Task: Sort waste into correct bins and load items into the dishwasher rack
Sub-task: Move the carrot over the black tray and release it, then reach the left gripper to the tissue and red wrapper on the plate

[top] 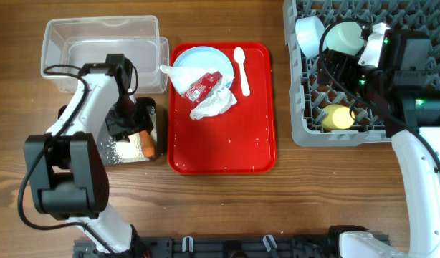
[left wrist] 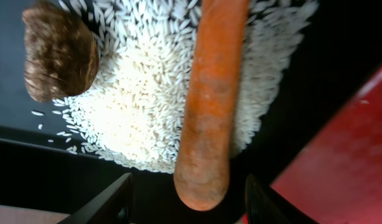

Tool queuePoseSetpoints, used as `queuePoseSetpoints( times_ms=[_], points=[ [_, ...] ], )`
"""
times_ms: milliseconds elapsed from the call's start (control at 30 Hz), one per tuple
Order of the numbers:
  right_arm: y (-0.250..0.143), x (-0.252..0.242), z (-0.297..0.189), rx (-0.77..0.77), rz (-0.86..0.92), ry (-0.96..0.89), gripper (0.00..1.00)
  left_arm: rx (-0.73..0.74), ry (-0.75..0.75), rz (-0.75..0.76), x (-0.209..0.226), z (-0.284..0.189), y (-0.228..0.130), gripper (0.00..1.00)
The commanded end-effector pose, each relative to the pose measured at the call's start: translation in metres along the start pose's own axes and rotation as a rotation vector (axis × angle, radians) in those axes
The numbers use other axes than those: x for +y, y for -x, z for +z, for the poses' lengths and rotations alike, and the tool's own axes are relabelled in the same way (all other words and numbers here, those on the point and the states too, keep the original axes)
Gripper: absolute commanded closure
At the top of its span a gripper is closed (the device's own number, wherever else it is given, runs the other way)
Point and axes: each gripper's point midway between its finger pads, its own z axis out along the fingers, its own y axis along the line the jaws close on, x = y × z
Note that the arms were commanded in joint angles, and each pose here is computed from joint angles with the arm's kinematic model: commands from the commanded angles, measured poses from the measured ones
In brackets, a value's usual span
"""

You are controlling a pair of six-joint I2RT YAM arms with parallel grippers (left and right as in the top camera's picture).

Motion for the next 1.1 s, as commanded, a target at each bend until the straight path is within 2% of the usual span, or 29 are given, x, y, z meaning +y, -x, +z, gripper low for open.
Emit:
queuePoseSetpoints(
  times_ms=[0, 67, 200, 233, 300, 400, 567, 833, 933, 1000, 1033, 1067],
  points=[
    [-0.001, -0.001, 0.003, 0.009, 0.014, -0.002, 0.00, -0.151, -0.073, 0.089, -0.030, -0.057, 0.015, 0.43],
    [-0.002, 0.002, 0.003, 0.013, 0.014, 0.016, 0.00, -0.249, -0.124, 0.173, -0.061, -0.088, 0.017, 0.39],
    [-0.003, 0.004, 0.003, 0.018, 0.013, 0.028, 0.00, -0.431, -0.212, 0.381, -0.132, -0.114, 0.019, 0.03],
    [-0.003, 0.004, 0.004, 0.020, 0.014, 0.027, 0.00, -0.476, -0.214, 0.471, -0.152, -0.114, 0.020, 0.00],
    [-0.005, 0.004, 0.004, 0.027, 0.015, 0.026, 0.00, -0.569, -0.177, 0.568, -0.178, -0.113, 0.028, 0.00],
    [-0.008, 0.003, 0.004, 0.042, 0.016, 0.021, 0.00, -0.672, -0.098, 0.612, -0.202, -0.098, 0.053, 0.00],
    [-0.013, -0.001, 0.004, 0.060, -0.006, 0.005, 0.00, -0.638, -0.075, 0.581, -0.211, -0.042, 0.091, 0.00],
    [-0.013, -0.001, 0.004, 0.061, -0.005, 0.002, 0.00, -0.561, -0.054, 0.582, -0.213, 0.012, 0.102, 0.00],
    [-0.014, -0.002, 0.004, 0.064, -0.005, 0.000, 0.00, -0.508, -0.087, 0.598, -0.217, 0.029, 0.096, 0.09],
    [-0.014, -0.002, 0.004, 0.064, -0.005, 0.000, 0.00, -0.478, -0.088, 0.603, -0.217, 0.042, 0.094, 0.25],
    [-0.014, -0.002, 0.004, 0.064, -0.005, 0.000, 0.00, -0.472, -0.082, 0.602, -0.216, 0.044, 0.094, 0.46],
    [-0.014, -0.002, 0.004, 0.065, -0.006, 0.000, 0.00, -0.471, -0.082, 0.603, -0.216, 0.045, 0.094, 0.55]
  ],
)
